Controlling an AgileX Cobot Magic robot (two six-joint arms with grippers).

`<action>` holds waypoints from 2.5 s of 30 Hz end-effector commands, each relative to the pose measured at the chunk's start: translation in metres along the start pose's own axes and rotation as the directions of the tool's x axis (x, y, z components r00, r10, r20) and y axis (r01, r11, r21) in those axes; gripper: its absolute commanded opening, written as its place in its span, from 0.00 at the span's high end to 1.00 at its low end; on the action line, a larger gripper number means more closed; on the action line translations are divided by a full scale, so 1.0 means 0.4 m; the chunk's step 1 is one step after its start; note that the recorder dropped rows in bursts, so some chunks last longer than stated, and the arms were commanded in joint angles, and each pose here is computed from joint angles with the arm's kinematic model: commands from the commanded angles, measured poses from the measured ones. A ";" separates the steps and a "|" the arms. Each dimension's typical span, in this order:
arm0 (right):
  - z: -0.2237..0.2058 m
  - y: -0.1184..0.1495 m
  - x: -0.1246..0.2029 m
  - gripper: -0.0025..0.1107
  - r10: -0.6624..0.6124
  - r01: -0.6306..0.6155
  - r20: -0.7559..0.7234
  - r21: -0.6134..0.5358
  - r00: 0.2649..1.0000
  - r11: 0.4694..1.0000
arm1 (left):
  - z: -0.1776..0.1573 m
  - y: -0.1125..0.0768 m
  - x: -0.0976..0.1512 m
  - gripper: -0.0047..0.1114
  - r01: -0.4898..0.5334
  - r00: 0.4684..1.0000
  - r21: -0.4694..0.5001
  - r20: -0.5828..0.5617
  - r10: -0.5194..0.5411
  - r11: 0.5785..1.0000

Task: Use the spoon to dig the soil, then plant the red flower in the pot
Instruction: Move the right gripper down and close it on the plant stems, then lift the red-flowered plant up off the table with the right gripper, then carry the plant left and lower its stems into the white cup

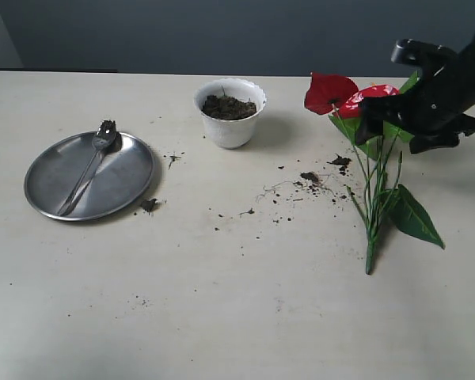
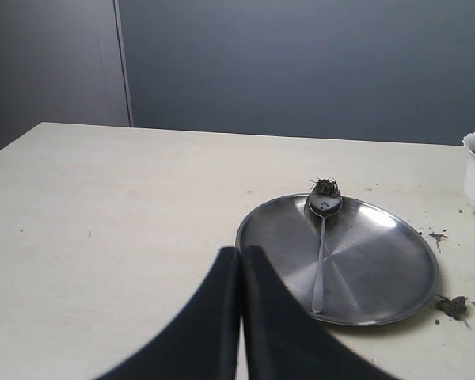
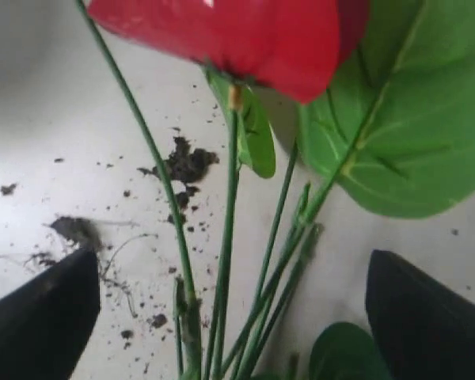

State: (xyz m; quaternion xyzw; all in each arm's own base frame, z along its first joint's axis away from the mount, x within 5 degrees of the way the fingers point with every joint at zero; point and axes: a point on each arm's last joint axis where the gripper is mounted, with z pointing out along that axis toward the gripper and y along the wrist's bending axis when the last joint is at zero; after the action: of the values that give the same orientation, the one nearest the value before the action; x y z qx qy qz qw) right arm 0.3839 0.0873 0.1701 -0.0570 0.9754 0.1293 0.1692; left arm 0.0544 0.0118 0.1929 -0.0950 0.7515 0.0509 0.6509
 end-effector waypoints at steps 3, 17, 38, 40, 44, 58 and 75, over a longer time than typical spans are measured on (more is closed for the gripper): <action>0.059 0.010 -0.026 0.23 0.080 -0.079 -0.050 0.021 0.996 0.997 | 0.000 0.000 0.002 0.95 0.010 1.000 0.001 0.004 -0.010 1.000; 0.138 0.021 0.003 0.76 0.103 -0.092 -0.117 0.095 0.988 0.991 | 0.000 0.000 0.002 0.95 0.010 1.000 0.001 0.004 -0.010 1.000; -0.338 0.133 -0.127 0.98 -0.130 0.144 0.585 0.022 0.800 0.989 | 0.000 0.000 0.002 0.95 0.010 1.000 0.001 0.005 -0.010 1.000; -0.363 0.142 -0.128 0.98 -0.153 0.178 0.620 0.021 0.770 0.984 | 0.000 0.000 0.002 0.95 0.010 1.000 0.001 0.005 -0.010 1.000; -0.393 0.163 -0.130 0.98 -0.170 0.235 0.675 -0.005 0.718 0.972 | 0.000 0.000 0.002 0.95 0.010 1.000 0.001 0.005 -0.010 1.000; -0.338 0.302 -0.136 0.98 -0.414 0.577 0.786 0.090 0.460 0.811 | 0.000 0.000 0.002 0.95 0.010 1.000 0.001 0.005 -0.010 1.000; -0.152 0.422 -0.225 0.98 -0.369 0.916 0.913 -0.013 0.174 0.400 | 0.000 0.000 0.002 0.95 0.010 1.000 0.001 0.005 -0.010 1.000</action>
State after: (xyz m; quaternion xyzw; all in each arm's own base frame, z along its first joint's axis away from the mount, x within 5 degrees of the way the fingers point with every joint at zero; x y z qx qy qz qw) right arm 0.4188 0.2330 0.2840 -0.4696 0.5808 0.3135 0.5864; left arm 0.0544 0.0118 0.1929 -0.0950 0.7515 0.0509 0.6509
